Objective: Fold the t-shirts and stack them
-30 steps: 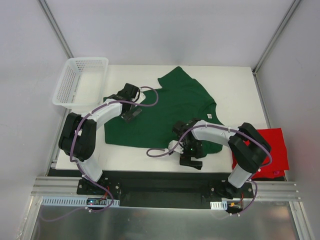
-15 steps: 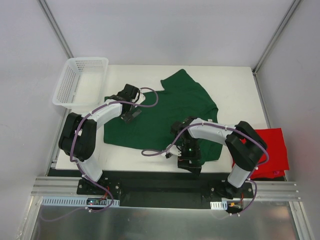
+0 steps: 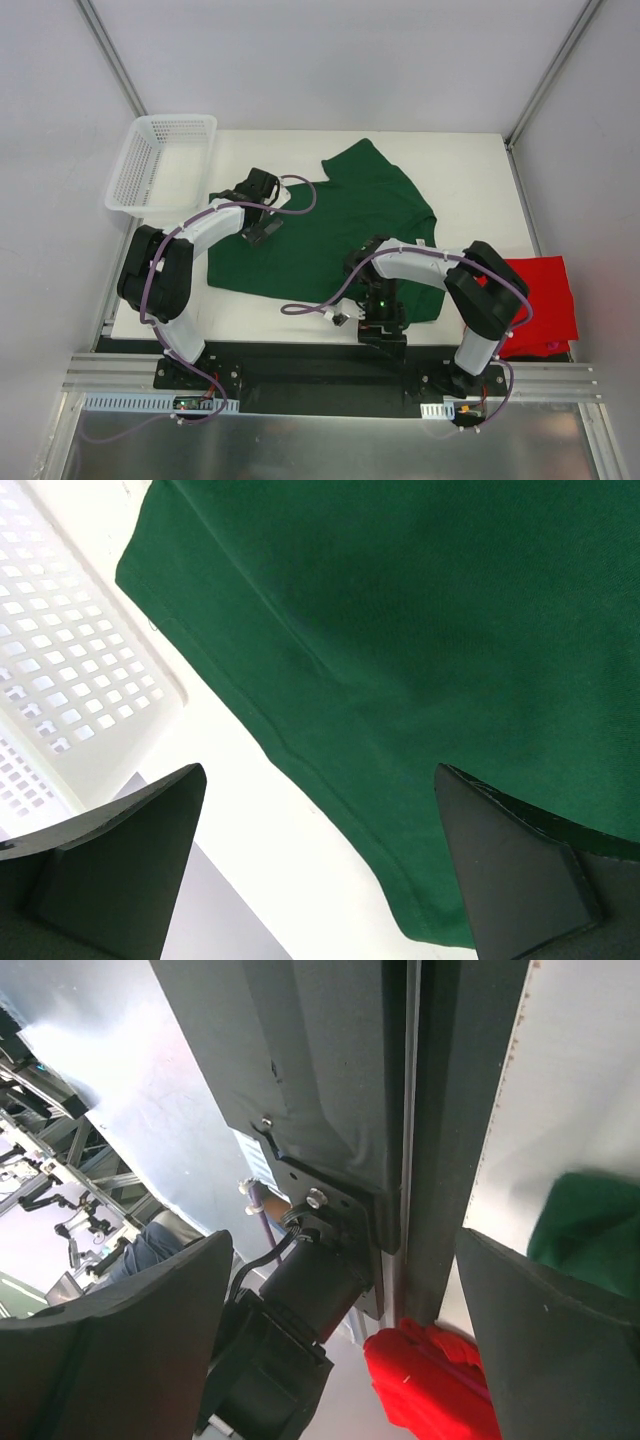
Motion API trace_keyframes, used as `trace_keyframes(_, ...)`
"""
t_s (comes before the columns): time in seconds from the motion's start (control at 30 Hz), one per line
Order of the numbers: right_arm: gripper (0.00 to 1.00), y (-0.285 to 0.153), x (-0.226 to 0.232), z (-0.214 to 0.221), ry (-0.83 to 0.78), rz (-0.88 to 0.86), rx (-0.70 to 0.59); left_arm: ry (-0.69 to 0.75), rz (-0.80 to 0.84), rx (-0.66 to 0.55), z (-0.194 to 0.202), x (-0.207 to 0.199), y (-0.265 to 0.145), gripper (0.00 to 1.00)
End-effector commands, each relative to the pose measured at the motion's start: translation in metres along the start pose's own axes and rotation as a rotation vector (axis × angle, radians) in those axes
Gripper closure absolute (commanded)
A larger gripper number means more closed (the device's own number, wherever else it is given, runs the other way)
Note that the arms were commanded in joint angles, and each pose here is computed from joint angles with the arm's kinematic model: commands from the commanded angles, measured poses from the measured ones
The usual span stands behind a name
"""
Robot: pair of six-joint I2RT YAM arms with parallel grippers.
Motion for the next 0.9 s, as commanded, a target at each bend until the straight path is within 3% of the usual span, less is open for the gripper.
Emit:
trace_keyframes(0.0,0.04,0.011,-0.007,-0.006,-0.01,0.042,-0.032,-0.009,-0.028,-0.013,-0.003,0.006,-0.009,0.01)
trace_keyframes(0.2,0.04,0.0,-0.042,-0.02,0.007,0.288,-0.135,-0.007,-0.025,-0.009,-0.002,0.004,-0.008,0.01)
trace_keyframes(0.57,0.04,-0.017,-0.031,-0.019,-0.014,0.29,-0.145,-0.005,-0.021,-0.005,-0.003,0.003,-0.006,0.01)
trace_keyframes(0.73,0.04,-0.059,-0.067,-0.03,0.008,0.588,-0.261,0.001,-0.023,0.006,-0.002,0.003,-0.002,0.01)
trace_keyframes(0.87,0.04,-0.118,-0.095,-0.042,0.069,0.787,-0.451,-0.003,-0.027,-0.003,-0.005,0.005,-0.003,0.01)
Point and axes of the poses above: each gripper's point midway between its finger pads, its own y axis out along the fingers, its own x axis along the line the jaws close on, z = x × y, the point moved 1 cm from there along -y, back along the fingers, and after that the axes turned 9 degrees about y, right-handed, at the moved point
